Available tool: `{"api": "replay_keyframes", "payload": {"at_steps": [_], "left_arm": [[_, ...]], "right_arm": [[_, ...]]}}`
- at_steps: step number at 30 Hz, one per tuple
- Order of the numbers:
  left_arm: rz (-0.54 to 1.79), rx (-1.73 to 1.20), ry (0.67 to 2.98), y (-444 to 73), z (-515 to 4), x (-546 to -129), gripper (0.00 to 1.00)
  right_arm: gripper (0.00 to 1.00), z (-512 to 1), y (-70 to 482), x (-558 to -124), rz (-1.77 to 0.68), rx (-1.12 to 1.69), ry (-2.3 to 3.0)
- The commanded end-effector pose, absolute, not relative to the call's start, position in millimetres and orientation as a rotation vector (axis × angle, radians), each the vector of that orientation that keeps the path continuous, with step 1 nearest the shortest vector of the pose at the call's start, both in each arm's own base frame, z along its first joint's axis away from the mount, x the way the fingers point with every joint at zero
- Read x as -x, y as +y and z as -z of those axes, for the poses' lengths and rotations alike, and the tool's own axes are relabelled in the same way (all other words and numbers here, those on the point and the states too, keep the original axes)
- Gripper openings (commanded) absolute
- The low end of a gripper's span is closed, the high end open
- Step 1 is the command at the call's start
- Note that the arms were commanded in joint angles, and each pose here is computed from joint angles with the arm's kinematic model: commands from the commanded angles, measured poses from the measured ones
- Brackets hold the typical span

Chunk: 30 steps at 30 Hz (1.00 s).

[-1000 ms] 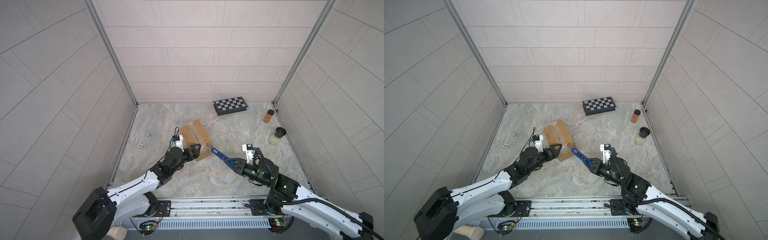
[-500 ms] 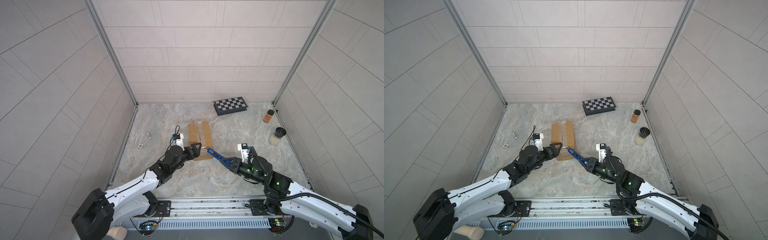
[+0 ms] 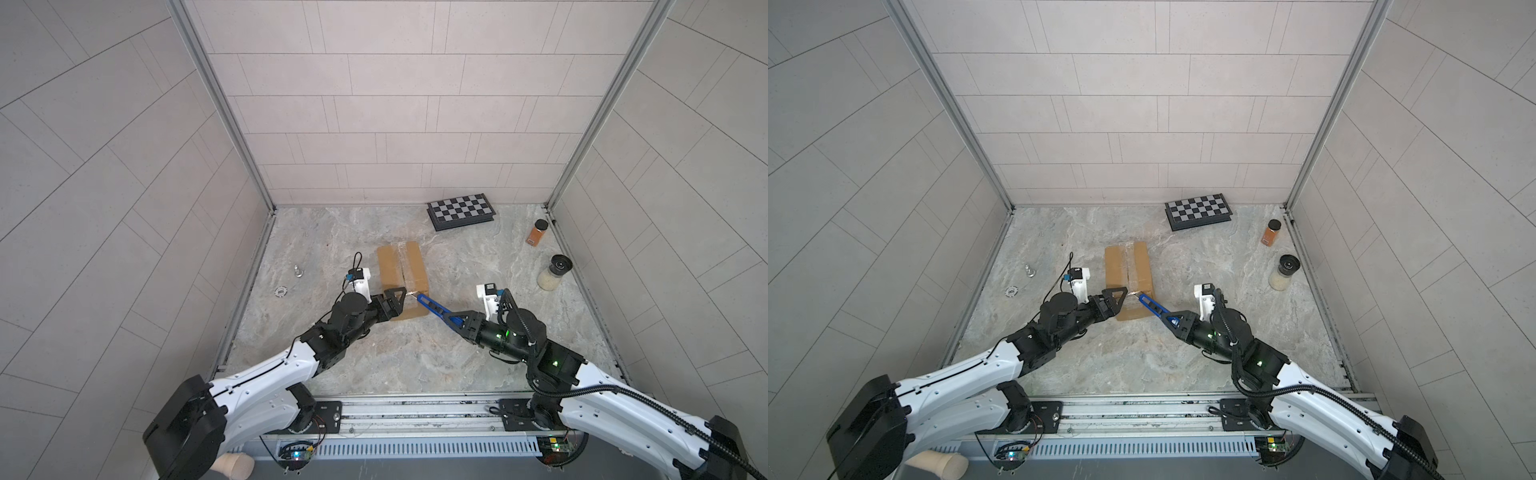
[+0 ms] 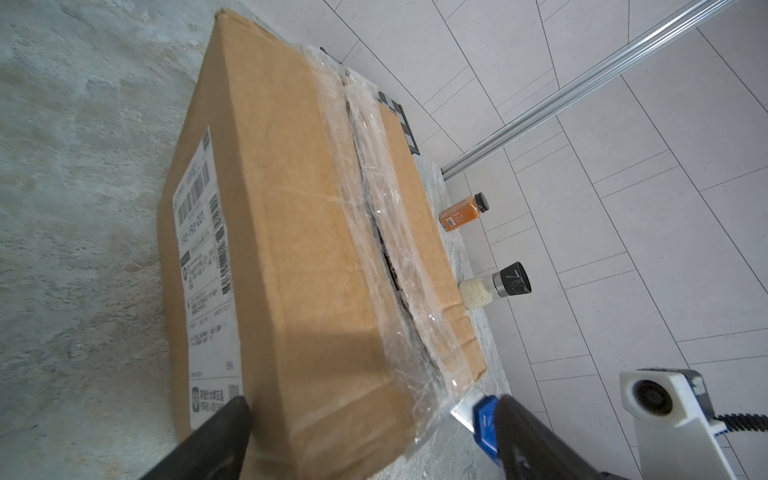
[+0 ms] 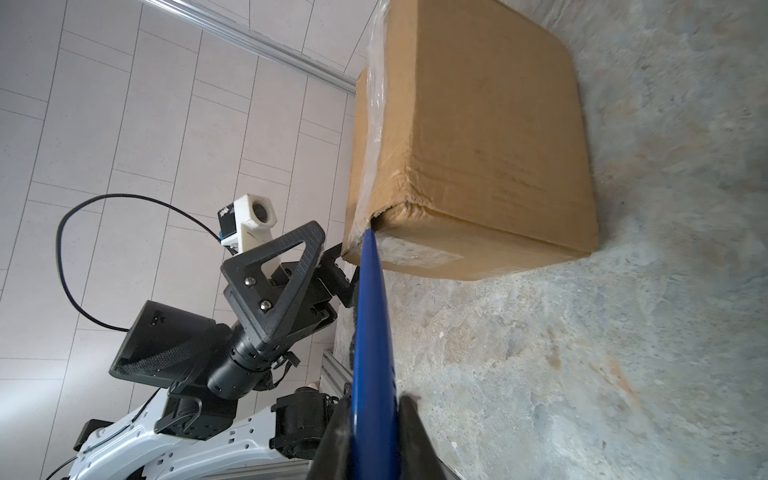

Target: Unpack the express box

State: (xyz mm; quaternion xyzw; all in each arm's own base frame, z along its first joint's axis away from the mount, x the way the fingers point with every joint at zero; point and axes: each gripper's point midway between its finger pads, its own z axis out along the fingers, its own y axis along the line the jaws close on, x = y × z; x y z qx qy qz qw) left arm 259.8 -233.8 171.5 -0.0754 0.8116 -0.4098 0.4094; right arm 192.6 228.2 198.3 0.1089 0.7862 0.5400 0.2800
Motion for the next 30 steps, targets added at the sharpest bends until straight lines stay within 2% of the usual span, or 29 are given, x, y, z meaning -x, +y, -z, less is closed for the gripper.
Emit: {"api": "replay_keyframes", "payload": {"at_steps": [1, 6, 12, 19, 30], "left_arm": [[1.03, 0.169, 1.971, -230.7, -201.6, -261.0, 0.96], [0.92, 0.143, 1.968, -207.9, -213.4, -262.1, 0.99], [0.854, 0.131, 1.97, -183.0, -216.6, -283.3, 0.99], [0.938, 0.075, 1.999, -205.3, -215.8, -294.2, 0.99], [1.079, 0.169, 1.953, -241.0, -211.6, -276.4, 0.99]], "right_arm": [[0.0, -205.5, 226.5, -189.8, -1.488, -0.232, 2.12], [0.0, -201.1, 217.2, -195.3, -1.478, -0.199, 2.16], [0.0, -205.4, 218.7, -197.3, -1.494, -0.085, 2.2], [0.0, -209.0, 236.4, -203.9, -1.509, 0.07, 2.256], [0.0, -233.0, 232.7, -239.6, -1.488, -0.146, 2.138]]}}
